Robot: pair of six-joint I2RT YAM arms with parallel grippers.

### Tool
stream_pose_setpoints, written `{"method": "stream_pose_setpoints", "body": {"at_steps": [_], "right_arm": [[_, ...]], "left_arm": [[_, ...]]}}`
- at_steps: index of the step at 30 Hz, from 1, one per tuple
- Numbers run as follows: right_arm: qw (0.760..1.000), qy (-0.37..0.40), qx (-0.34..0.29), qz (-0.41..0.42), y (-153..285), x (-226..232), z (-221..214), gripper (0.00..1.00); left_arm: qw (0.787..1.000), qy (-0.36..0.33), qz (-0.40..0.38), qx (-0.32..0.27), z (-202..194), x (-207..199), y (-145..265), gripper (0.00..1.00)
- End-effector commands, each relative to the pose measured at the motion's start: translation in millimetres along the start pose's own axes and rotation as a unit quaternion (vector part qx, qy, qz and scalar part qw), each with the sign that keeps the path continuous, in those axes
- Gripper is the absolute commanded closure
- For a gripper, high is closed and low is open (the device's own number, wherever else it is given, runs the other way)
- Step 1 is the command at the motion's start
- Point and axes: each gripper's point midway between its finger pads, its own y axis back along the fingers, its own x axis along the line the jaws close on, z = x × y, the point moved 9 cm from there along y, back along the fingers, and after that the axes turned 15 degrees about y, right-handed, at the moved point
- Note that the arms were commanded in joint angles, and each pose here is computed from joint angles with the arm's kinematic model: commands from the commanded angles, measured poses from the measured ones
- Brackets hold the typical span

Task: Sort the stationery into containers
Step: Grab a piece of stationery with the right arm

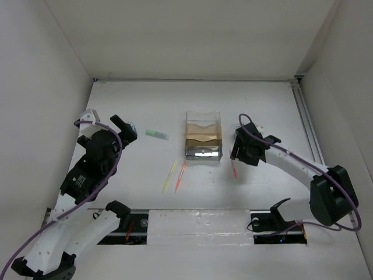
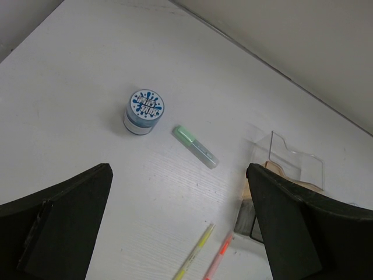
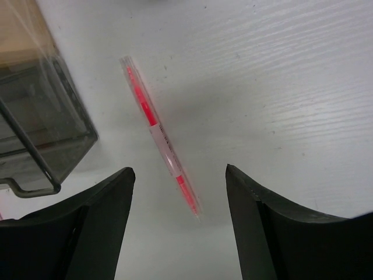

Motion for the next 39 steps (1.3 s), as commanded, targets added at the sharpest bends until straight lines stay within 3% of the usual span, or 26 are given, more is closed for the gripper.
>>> {"method": "stream_pose_setpoints", "body": {"at_steps": [1, 5, 8, 16, 33, 39], "right_arm": [[0.997, -0.020, -0.066, -0.014, 26, 1, 30, 0.30], [0.995, -0.024, -0.096, -0.025, 36, -10, 58, 0.28], [0.997, -0.010, -0.079, -0.014, 32, -4, 63, 0.27], [0.998, 0.053, 0.014, 0.012, 5, 16, 12, 0.29], [0.996, 0.042, 0.074, -0.022, -24, 29, -20, 0.32], [0.994, 0.044, 0.089, -0.045, -31, 27, -23, 0.55]], "left_arm": [[1.000, 0.012, -0.012, -0.012, 4, -3, 1, 0.00], [1.000, 0.012, -0.012, -0.012, 4, -3, 1, 0.00], [1.000, 0.012, -0.012, -0.012, 4, -3, 1, 0.00], [1.000, 0.012, -0.012, -0.012, 3, -1, 1, 0.00], [0.999, 0.016, -0.041, -0.004, 5, -3, 7, 0.00], [0.998, 0.020, -0.056, -0.003, 8, -4, 12, 0.00]]}}
